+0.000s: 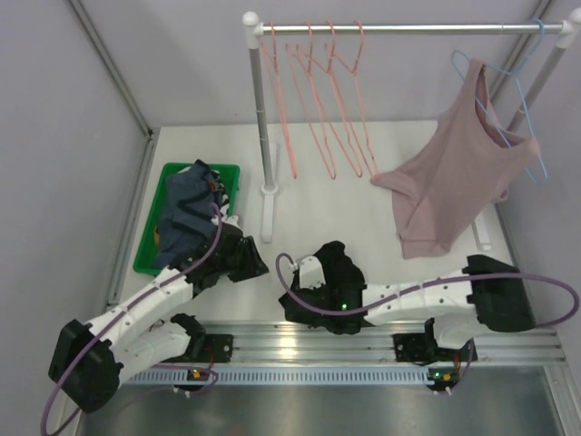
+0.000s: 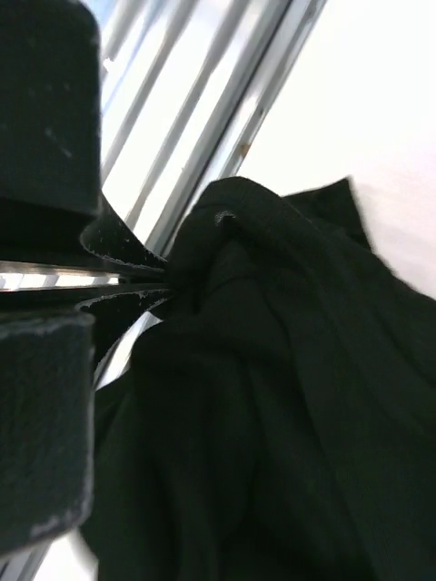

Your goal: Place the tank top on the hanger

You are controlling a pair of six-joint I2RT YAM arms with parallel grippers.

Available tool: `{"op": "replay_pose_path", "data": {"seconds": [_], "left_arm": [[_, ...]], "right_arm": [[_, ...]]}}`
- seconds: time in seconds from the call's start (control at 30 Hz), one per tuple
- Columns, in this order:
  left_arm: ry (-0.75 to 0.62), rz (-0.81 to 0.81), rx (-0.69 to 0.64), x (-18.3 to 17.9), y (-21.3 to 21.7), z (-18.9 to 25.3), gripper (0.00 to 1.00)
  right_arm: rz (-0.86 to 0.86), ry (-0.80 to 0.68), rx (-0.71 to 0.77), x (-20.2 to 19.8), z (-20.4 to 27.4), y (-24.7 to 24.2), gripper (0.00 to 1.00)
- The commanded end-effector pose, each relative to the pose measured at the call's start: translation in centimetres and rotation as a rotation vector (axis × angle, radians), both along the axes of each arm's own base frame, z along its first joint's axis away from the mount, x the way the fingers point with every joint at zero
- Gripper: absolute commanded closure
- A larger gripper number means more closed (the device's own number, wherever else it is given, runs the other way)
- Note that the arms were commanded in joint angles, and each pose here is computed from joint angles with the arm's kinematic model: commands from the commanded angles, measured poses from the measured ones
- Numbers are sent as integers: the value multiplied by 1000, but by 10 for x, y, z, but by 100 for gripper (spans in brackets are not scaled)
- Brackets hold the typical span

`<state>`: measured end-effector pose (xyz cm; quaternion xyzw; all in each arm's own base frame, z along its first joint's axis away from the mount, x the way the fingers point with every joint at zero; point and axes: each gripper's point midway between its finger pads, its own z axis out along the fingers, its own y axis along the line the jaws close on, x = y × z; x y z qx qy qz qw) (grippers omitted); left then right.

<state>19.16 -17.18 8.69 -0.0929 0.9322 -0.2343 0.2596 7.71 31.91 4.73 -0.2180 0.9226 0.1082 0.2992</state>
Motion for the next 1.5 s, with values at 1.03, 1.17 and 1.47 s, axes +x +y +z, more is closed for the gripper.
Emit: {"op": "replay_pose_path", "data": {"seconds": [1.03,1.17,1.47], "left_arm": [[-85,-460,-441,-11,-139,19,43],[-102,-474,-484,-11,-147,30,46],[-247,-478,-418,-3,-134,74,49]], "right_arm": [[-214,-429,328,60,284,-112,100],[-197,-485,334,66,322,-114,100],[-134,-575,359,71,392,-105,100]]}}
